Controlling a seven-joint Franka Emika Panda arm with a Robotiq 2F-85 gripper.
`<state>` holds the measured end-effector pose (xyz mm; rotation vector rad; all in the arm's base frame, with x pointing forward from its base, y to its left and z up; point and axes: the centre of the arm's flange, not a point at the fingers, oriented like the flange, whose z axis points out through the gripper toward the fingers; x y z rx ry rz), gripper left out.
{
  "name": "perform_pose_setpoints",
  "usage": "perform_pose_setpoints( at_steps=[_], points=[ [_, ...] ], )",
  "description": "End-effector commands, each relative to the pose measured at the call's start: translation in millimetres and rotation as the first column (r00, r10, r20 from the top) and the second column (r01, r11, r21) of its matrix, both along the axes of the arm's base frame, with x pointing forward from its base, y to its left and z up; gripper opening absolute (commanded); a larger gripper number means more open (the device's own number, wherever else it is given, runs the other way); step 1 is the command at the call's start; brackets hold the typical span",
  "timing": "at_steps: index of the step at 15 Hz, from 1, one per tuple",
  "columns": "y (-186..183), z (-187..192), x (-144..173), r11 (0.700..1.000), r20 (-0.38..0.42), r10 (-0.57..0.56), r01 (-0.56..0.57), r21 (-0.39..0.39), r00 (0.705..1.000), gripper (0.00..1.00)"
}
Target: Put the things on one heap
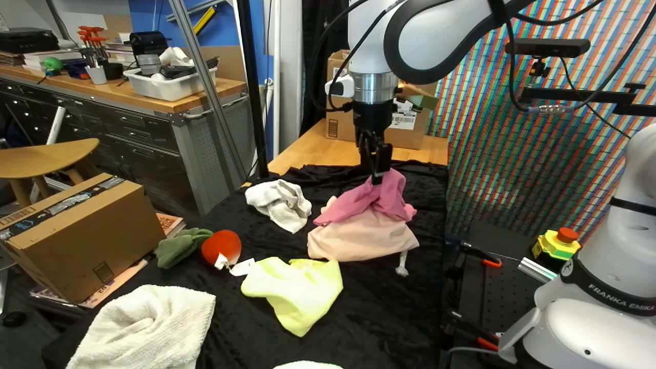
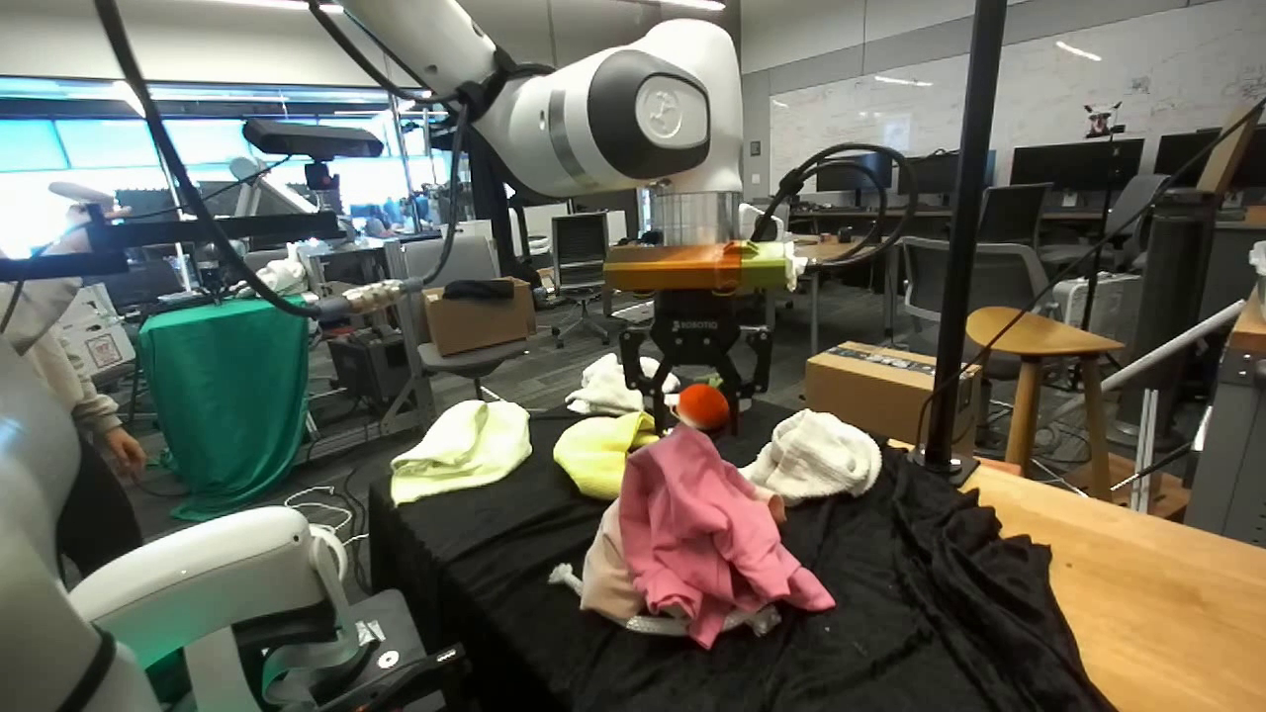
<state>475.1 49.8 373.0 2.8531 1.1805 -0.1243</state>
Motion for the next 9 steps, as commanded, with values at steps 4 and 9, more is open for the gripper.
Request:
perform_pose_setpoints(
  at_steps=[4,9],
  points=[
    [5.7,23.5,33.4,1.0,0.149,0.027,-0.027,-0.004,0.988,1.0],
    [48.6,17.4,77.3,0.999,0.242,0.008,-0.018,0.037,0.97,1.0]
  ],
)
